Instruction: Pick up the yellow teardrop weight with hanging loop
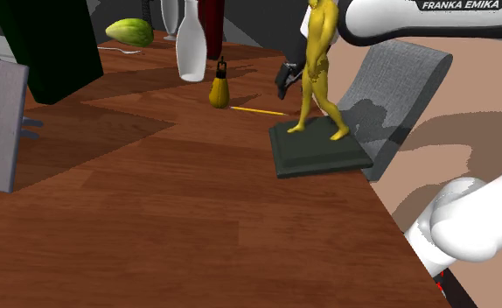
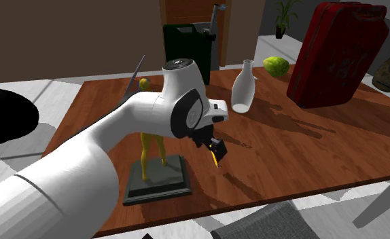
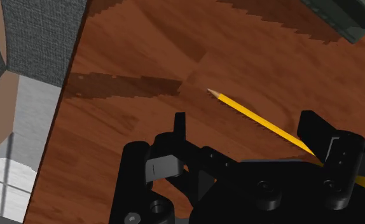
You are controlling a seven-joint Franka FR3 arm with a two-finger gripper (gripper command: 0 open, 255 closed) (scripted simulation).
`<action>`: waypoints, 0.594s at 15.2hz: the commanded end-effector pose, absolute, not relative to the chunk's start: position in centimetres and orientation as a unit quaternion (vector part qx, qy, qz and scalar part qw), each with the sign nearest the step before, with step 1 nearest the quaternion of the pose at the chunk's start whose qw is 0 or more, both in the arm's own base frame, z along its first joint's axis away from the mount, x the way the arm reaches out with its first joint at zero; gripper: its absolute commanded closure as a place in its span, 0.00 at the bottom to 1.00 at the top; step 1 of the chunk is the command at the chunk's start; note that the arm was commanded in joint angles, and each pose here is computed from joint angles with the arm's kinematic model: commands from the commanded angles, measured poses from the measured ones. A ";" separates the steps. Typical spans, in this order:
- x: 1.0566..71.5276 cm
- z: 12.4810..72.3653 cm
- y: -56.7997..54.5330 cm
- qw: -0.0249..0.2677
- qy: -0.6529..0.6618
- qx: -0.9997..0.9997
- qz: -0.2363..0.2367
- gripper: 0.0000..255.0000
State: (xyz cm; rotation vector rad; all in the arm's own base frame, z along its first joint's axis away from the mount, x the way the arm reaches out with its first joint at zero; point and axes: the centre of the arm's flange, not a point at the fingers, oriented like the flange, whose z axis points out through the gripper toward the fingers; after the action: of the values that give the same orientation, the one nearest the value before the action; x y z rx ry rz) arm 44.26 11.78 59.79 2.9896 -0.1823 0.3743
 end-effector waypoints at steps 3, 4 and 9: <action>47.6 59.9 16.0 0.068 -0.068 0.985 0.144 0.00; 48.4 60.0 16.9 0.070 -0.069 0.984 0.150 0.00; 52.7 60.5 21.5 0.078 -0.079 0.978 0.176 0.00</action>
State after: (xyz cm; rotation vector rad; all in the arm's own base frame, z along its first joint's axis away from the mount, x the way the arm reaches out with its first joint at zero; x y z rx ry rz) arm 51.92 20.33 60.35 2.9359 -0.2273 0.5103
